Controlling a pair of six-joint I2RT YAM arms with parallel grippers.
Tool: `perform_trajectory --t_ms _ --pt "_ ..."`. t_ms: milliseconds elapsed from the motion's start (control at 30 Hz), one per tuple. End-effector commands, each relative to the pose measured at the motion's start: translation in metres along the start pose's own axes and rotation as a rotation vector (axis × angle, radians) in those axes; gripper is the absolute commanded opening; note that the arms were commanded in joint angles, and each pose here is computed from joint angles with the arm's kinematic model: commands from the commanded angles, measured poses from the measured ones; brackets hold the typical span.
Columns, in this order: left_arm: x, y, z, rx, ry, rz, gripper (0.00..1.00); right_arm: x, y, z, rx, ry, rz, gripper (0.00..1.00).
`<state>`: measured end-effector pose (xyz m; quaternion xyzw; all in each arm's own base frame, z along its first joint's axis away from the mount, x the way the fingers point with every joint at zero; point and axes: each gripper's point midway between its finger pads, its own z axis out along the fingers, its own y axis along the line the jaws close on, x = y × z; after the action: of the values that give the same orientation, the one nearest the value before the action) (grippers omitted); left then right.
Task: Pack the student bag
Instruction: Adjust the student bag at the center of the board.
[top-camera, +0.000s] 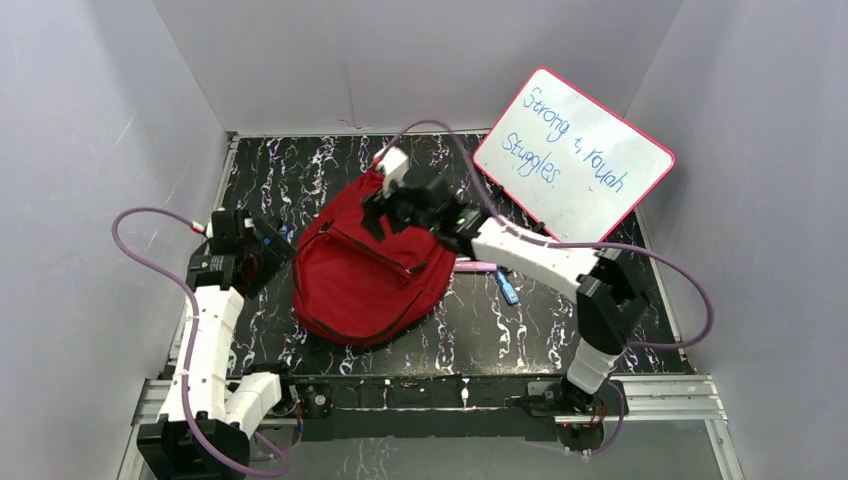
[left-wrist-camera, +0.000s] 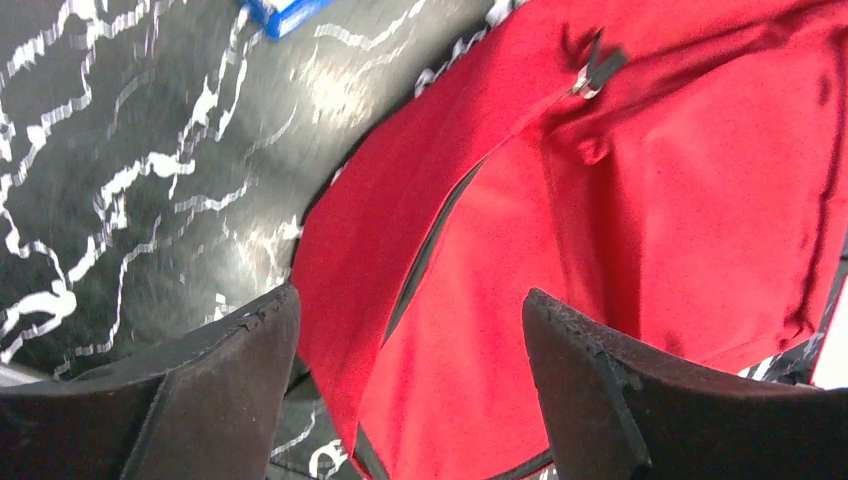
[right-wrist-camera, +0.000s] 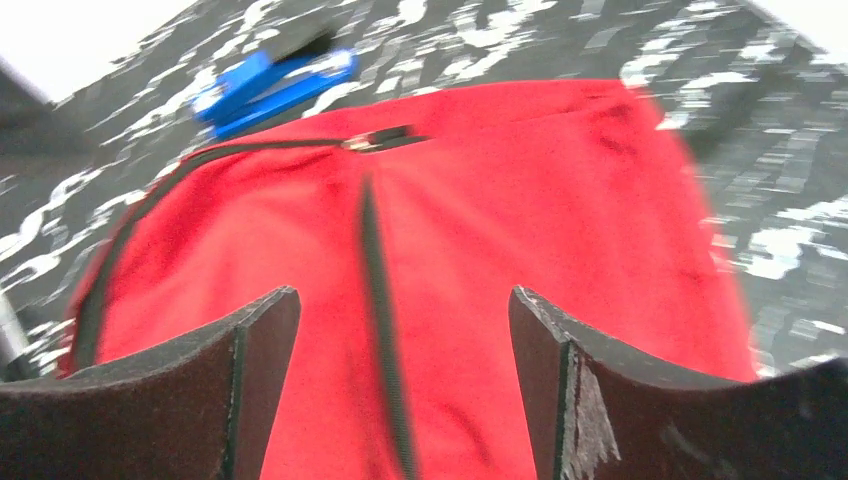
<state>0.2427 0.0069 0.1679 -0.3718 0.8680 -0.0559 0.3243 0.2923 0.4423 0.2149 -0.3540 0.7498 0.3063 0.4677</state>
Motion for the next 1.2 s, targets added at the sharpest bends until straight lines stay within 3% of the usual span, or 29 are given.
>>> perform_trajectory --t_ms 0,333,533,633,700,833,933,1000,1067,1167 --pt "0.038 0.018 -0.005 -0.042 0.104 -0.092 0.8 0.007 -0.093 -0.033 0.233 0.074 -0.016 0.87" --pt "0.077 0.031 0.006 -0.091 0.235 -0.166 0.82 0.036 -0.173 -0.011 0.202 0.236 0.042 0.91" --pt "0.092 0.035 0.025 -0.103 0.277 -0.169 0.77 0.043 -0.195 0.011 0.155 0.259 0.086 0.84" --pt "0.102 0.03 0.035 -0.072 0.313 -0.188 0.72 0.047 -0.204 0.021 0.133 0.269 0.114 0.76" --pt "0.105 0.029 0.041 -0.072 0.331 -0.184 0.66 0.048 -0.207 0.025 0.109 0.271 0.148 0.65" --pt "0.103 0.026 0.05 -0.065 0.34 -0.15 0.4 0.05 -0.209 0.029 0.059 0.259 0.218 0.39" --pt "0.096 0.021 0.057 -0.06 0.329 -0.134 0.19 0.05 -0.208 0.028 0.049 0.257 0.241 0.25" --pt "0.088 0.016 0.061 -0.06 0.316 -0.12 0.07 0.051 -0.205 0.026 0.042 0.261 0.244 0.21" --pt "0.077 0.011 0.066 -0.072 0.295 -0.108 0.0 0.053 -0.203 0.021 0.043 0.263 0.246 0.16" --pt "0.058 0.001 0.075 -0.083 0.272 -0.086 0.0 0.056 -0.198 0.011 0.052 0.258 0.248 0.09"
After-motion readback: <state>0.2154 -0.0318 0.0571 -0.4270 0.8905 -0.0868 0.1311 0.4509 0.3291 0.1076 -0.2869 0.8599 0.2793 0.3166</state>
